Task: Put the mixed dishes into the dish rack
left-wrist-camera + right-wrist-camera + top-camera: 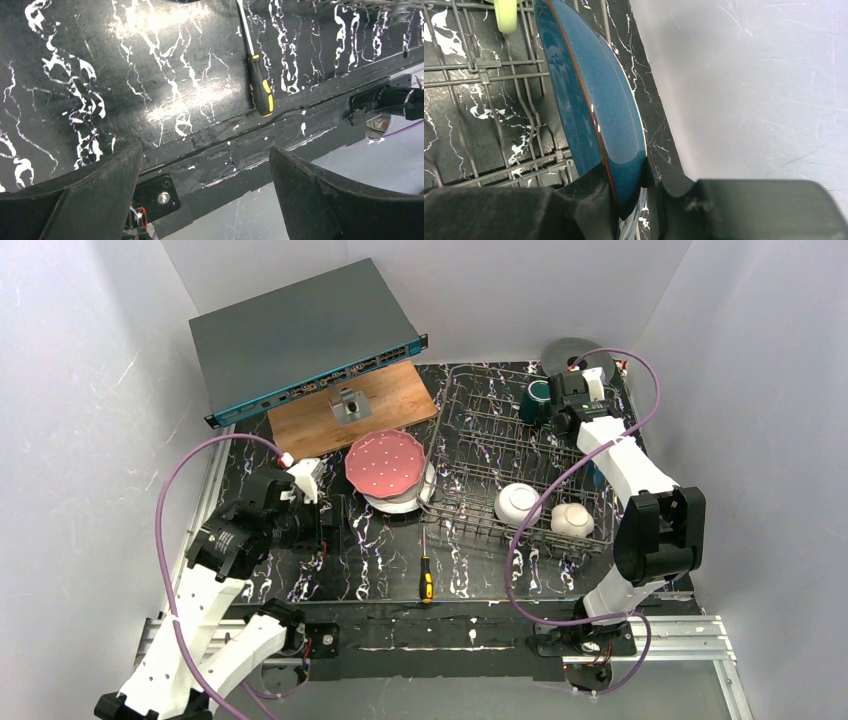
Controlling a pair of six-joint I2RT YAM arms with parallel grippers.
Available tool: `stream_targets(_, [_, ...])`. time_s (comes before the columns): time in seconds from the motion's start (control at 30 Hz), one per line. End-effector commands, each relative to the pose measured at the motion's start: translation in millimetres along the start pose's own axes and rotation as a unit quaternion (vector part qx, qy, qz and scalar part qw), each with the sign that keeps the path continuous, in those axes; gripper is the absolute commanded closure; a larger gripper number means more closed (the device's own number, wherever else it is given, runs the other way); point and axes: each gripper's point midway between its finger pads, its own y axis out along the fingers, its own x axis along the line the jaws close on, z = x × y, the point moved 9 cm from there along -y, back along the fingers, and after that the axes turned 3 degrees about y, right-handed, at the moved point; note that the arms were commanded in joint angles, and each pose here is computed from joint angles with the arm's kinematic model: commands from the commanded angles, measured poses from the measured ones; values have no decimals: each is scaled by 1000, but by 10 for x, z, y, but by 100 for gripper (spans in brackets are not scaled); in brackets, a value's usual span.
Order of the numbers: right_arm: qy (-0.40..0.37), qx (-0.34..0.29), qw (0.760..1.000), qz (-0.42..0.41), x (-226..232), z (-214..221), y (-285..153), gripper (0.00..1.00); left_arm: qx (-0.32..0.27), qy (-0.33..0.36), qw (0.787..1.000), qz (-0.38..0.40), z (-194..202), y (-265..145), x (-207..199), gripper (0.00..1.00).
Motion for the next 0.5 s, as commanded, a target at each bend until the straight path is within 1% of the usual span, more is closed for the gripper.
stream_targets(0.0, [35,-40,997,51,-160,-146,-7,99,-13,22,999,37,-7,6,-42,2])
stream_targets(0.17, [42,-40,996,65,-198,-138,46,99,-43,1,997,66,82,0,-74,2])
stream_targets(0.27, [52,-34,996,71,-185,-88,95,99,-76,-6,993,90,159,27,-78,2])
stream_targets(0.47, [69,-31,996,55,-113,-28,154,99,-125,-2,986,107,245,72,-49,2])
